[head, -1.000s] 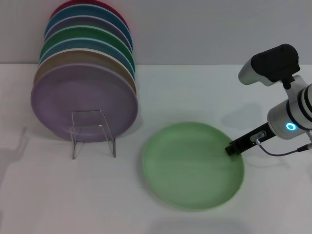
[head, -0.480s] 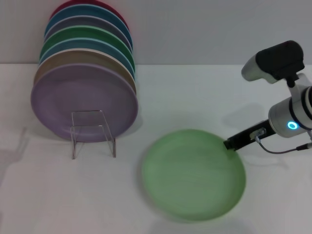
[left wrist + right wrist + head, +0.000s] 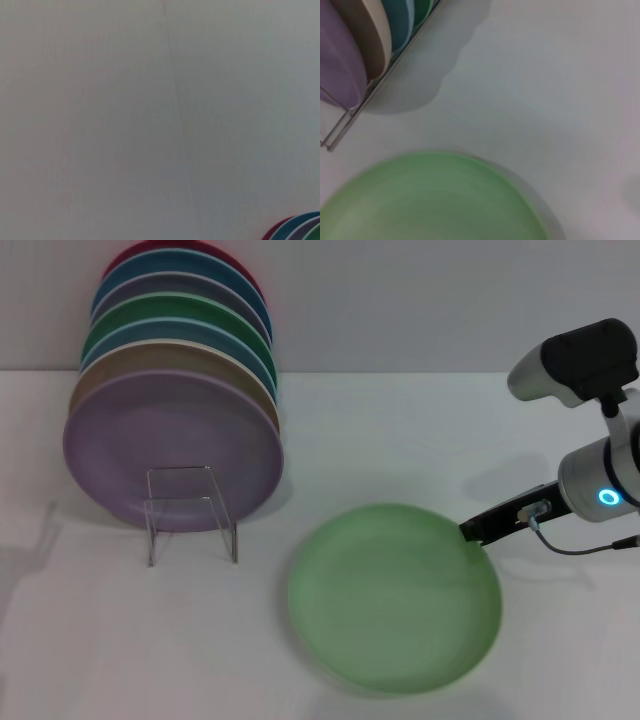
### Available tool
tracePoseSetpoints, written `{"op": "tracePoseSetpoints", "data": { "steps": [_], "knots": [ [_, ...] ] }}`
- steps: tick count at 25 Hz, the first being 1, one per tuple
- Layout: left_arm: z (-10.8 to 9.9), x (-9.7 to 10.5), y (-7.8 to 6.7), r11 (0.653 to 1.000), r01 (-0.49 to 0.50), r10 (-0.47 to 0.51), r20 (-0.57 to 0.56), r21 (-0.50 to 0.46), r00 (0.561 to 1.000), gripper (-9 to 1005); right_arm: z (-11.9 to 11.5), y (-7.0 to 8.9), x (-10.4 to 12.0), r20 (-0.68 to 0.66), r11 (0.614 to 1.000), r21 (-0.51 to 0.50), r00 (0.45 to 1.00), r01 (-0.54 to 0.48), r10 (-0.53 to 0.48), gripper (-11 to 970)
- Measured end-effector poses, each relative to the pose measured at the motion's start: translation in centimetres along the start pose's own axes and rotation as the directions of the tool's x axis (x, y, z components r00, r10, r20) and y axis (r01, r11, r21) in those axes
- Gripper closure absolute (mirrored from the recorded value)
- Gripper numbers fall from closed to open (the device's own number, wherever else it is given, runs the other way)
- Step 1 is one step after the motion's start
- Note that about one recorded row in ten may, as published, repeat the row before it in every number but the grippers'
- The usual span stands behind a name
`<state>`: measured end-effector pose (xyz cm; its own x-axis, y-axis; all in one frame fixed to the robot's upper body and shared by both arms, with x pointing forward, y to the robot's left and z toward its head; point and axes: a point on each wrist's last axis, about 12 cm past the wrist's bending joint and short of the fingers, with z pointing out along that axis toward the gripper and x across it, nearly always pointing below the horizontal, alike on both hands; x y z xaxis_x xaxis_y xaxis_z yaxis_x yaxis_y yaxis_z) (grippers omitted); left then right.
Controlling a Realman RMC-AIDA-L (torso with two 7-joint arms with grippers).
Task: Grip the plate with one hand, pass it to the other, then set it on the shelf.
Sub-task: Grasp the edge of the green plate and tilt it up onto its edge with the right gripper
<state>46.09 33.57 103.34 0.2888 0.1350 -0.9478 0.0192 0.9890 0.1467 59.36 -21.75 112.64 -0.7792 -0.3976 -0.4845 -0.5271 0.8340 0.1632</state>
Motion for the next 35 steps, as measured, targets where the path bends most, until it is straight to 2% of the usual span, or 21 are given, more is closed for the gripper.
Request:
{"op": "tracePoseSetpoints", "data": {
  "steps": [8, 25, 35],
  "knots": [
    [0.0, -0.03, -0.01, 1.0, 0.001, -0.001, 0.002, 0.0, 1.0, 219, -0.85, -0.54, 0.26, 0.024, 1.0, 0.01, 0.999, -0.024, 0.024, 954],
    [0.38, -0.02, -0.12, 1.0, 0.0, 0.0, 0.002, 0.004, 1.0, 220, -0.81, -0.4, 0.47, -0.006, 1.0, 0.002, 1.0, -0.024, 0.024, 945],
    [0.32, 0.02, -0.08, 1.0, -0.001, 0.001, -0.001, 0.003, 1.0, 220, -0.89, -0.31, 0.75, -0.046, 1.0, 0.004, 0.999, -0.013, 0.013, 772]
  ]
}}
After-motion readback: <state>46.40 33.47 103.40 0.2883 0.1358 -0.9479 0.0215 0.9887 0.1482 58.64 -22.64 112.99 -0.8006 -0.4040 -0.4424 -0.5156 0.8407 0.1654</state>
